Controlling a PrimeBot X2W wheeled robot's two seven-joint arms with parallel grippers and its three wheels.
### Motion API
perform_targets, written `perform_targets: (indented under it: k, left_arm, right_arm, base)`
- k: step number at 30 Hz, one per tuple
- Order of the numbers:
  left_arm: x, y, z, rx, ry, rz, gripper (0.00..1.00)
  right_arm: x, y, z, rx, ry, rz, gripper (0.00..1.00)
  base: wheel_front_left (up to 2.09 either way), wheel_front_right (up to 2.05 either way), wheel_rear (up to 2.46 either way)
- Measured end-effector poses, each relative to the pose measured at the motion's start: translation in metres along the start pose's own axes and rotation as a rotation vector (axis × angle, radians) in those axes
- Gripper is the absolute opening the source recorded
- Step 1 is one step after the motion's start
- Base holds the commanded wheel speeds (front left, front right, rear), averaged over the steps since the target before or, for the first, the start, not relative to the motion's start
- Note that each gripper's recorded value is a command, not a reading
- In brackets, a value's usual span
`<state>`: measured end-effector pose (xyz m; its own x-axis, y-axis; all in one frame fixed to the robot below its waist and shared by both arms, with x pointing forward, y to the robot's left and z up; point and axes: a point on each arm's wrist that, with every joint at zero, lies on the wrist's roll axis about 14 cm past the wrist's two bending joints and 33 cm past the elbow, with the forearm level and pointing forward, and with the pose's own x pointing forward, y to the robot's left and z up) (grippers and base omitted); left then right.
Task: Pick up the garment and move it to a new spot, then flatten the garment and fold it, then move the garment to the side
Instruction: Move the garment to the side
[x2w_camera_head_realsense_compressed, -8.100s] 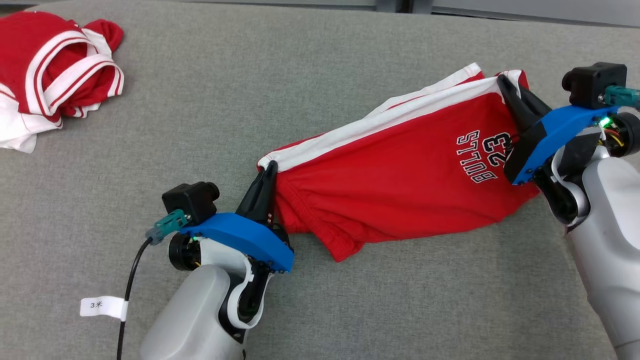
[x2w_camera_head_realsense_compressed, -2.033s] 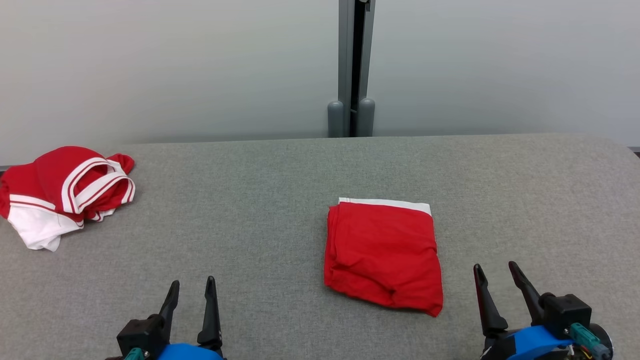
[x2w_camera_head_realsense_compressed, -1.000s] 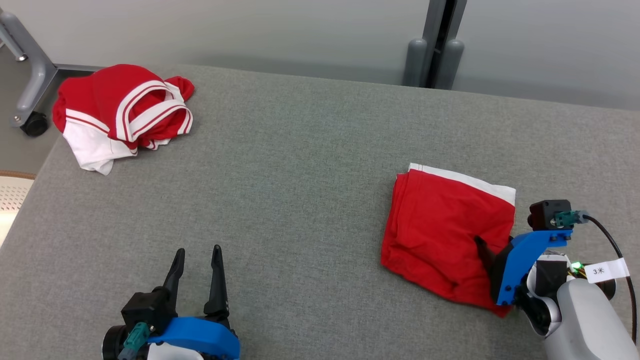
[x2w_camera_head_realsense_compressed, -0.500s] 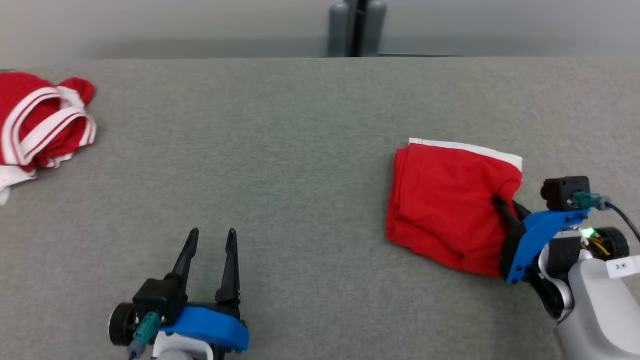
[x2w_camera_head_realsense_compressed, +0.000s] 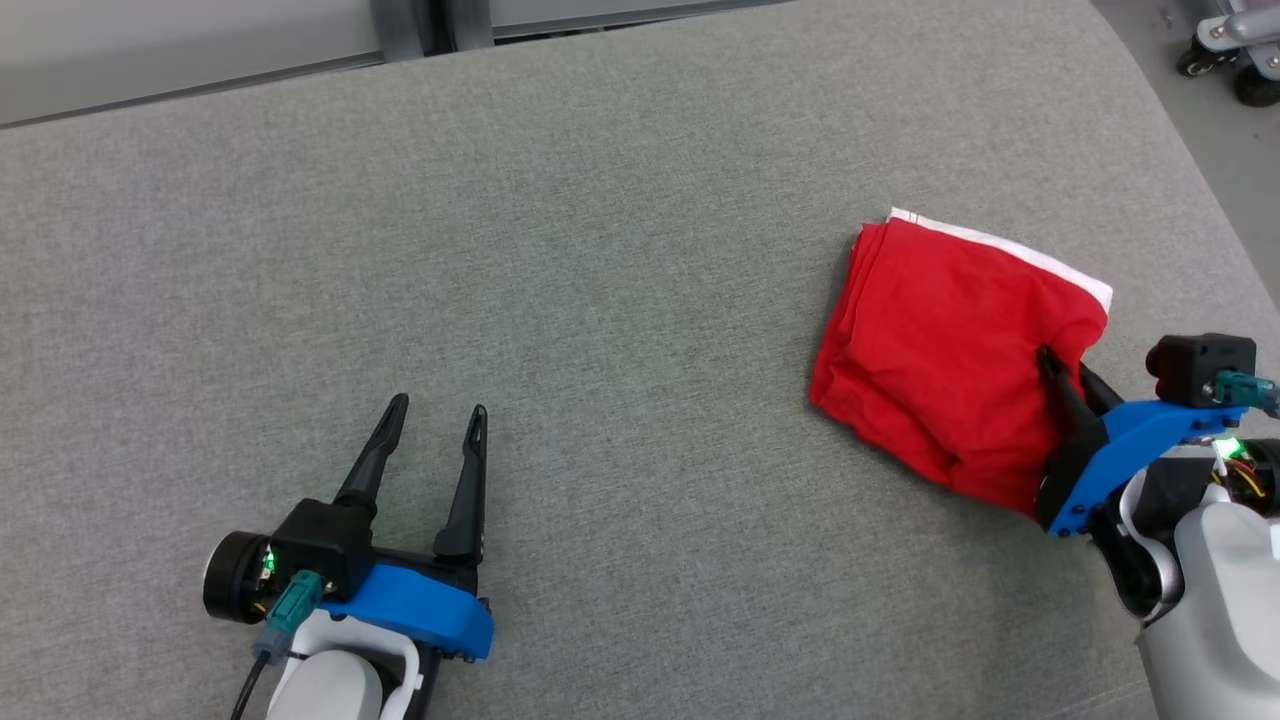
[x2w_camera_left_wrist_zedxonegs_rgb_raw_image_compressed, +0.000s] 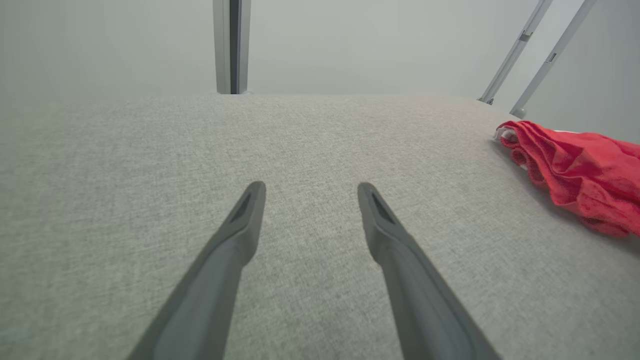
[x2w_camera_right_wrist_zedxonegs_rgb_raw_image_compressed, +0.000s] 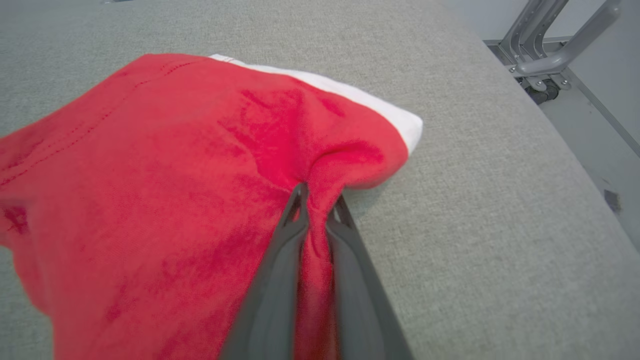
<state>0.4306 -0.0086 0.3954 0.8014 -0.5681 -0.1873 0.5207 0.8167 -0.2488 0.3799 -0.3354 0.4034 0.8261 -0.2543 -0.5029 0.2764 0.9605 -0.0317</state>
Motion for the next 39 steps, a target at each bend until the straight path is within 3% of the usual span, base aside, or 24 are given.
perform_targets:
  k: [8, 18, 28, 30, 32, 39]
  left_arm:
    - [-0.006, 0.012, 0.005, 0.011, -0.006, 0.025, 1.0]
    - [-0.037, 0.06, 0.009, 0.031, -0.005, 0.177, 1.0]
    - [-0.049, 0.076, -0.003, 0.014, 0.027, 0.229, 1.0]
    - [-0.048, 0.076, -0.005, 0.013, 0.033, 0.23, 1.0]
    - [-0.047, 0.076, -0.007, 0.012, 0.037, 0.229, 1.0]
    - [-0.046, 0.072, -0.004, 0.015, 0.035, 0.219, 1.0]
  right_arm:
    - [0.032, 0.003, 0.028, -0.021, -0.022, 0.016, 0.0]
    - [0.076, -0.035, 0.083, -0.158, -0.025, -0.069, 0.0]
    - [0.105, -0.046, 0.091, -0.299, 0.02, -0.115, 0.0]
    - [0.107, -0.049, 0.101, -0.33, -0.02, -0.128, 0.44]
    - [0.108, -0.05, 0.112, -0.351, -0.069, -0.134, 1.0]
    - [0.107, -0.029, 0.118, -0.378, -0.167, -0.09, 1.0]
  base:
    - [0.0, 0.0, 0.0]
    - [0.0, 0.0, 0.0]
    - [0.0, 0.0, 0.0]
    - [0.0, 0.0, 0.0]
    - [0.0, 0.0, 0.0]
    - [0.0, 0.0, 0.0]
